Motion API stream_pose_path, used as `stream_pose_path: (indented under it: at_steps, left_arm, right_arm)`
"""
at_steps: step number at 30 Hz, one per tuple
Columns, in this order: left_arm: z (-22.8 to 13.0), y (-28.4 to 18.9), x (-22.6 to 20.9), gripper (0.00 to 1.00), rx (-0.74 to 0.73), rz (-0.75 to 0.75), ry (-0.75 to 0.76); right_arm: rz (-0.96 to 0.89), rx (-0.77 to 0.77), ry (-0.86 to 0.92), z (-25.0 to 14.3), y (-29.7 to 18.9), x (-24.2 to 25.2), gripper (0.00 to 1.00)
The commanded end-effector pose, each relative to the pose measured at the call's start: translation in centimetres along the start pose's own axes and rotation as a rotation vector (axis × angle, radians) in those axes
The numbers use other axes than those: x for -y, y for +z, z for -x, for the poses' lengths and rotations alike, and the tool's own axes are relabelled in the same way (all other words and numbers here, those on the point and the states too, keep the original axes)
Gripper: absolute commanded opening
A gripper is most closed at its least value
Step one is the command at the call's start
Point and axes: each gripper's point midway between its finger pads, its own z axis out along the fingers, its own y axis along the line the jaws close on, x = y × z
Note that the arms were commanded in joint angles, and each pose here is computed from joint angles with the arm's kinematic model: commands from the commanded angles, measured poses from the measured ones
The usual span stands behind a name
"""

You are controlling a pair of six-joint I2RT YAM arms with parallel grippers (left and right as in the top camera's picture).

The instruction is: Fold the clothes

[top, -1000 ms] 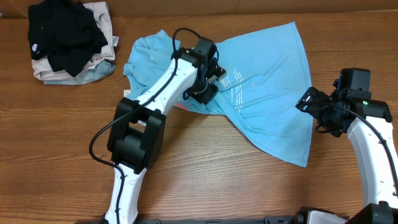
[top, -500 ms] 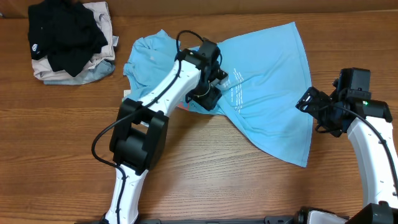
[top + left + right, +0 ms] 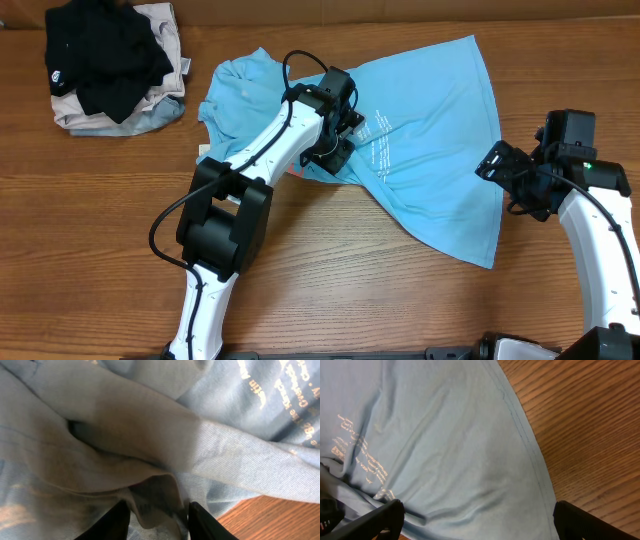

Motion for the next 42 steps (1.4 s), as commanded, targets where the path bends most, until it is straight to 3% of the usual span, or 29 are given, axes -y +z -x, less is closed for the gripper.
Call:
stream_pose_path:
  at_steps: [1,11,17,23,24,30,34,39,42]
  left_arm:
    - [-0.2,0.5,-0.5,0.29,-0.008,0.034,-0.031]
    - [0.1,0.9,-0.1,0.22,0.008,0.029,-0.021]
    - [-0.5,1.5,0.0,0.41,-0.006,0.022,-0.028]
    - [-1.3,2.2,0.0,0.43,-0.023,0.020,-0.030]
    - [-1.2,2.2,0.0,0.41,-0.021,0.020,-0.029]
    - [-0.9,2.2,-0.1,0.06,-0.011,0.028,-0.028]
    - [-0.2,0.6,-1.1,0.05,-0.004,0.054,-0.043]
    - [1.0,-2.6,-2.1,0.14,0.007,0.075,-0.062]
    - [1.6,-3.4,-2.3,0.09,0.024,0.077,-0.064]
  right_arm:
    - [-0.004,0.001,-0.006,0.0,0.2,0.0,0.99]
    - [-0.005,0.000,-0.006,0.0,0.2,0.0,0.99]
    - [-0.005,-0.001,-0.006,0.0,0.2,0.0,0.99]
    - [-0.004,0.002,-0.006,0.0,0.2,0.0,0.99]
    - [-0.004,0.002,-0.006,0.0,0.2,0.0,0.99]
    - [-0.004,0.002,-0.006,0.0,0.2,0.0,0.99]
    - [-0.004,0.002,-0.006,0.0,0.2,0.0,0.99]
    - [-0.004,0.002,-0.006,0.0,0.2,0.0,0.99]
    - [-0.003,0.003,-0.003,0.0,0.2,0.0,0.99]
